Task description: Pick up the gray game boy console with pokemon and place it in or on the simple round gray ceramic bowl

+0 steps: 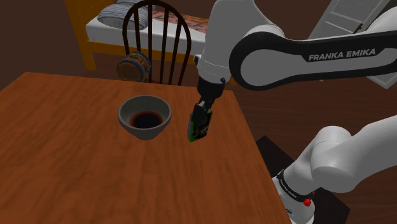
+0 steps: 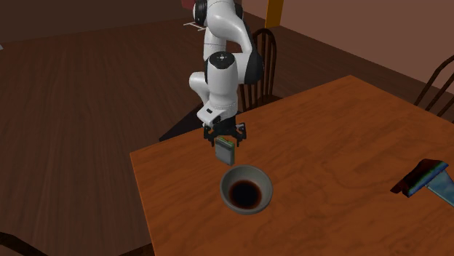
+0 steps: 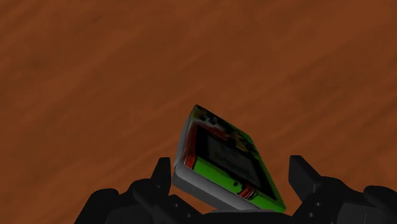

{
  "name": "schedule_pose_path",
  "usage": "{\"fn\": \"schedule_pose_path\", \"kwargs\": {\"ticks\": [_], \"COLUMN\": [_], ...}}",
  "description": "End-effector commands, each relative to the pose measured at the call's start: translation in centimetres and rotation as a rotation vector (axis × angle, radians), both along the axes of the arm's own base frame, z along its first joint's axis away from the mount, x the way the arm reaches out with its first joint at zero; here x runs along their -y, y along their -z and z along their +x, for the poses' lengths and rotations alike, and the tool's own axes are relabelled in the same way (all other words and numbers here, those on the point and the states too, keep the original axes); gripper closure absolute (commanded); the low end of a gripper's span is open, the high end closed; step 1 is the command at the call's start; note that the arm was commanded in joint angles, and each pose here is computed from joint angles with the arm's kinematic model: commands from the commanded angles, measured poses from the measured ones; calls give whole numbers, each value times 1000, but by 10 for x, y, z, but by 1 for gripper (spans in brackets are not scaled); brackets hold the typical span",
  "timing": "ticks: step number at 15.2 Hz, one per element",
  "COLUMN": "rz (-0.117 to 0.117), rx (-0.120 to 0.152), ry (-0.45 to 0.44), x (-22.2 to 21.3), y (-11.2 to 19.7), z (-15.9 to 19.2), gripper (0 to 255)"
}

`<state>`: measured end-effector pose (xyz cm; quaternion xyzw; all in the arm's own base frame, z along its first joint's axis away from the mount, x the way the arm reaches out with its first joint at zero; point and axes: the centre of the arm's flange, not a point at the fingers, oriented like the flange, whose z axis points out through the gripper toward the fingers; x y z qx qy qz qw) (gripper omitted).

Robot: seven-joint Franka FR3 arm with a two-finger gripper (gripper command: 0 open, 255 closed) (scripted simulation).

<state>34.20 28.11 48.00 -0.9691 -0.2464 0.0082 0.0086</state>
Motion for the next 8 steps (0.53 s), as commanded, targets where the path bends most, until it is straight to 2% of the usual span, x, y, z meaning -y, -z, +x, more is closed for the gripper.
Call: {"fn": "schedule_pose_path", "kwargs": {"ticks": [1,2,8], "rz": [0,0,0], "rx": [0,0,0], "ry": [0,0,0], "x": [0,0,0], "y": [0,0,1], "z": [0,0,-1], "gripper": [0,255,255]}}
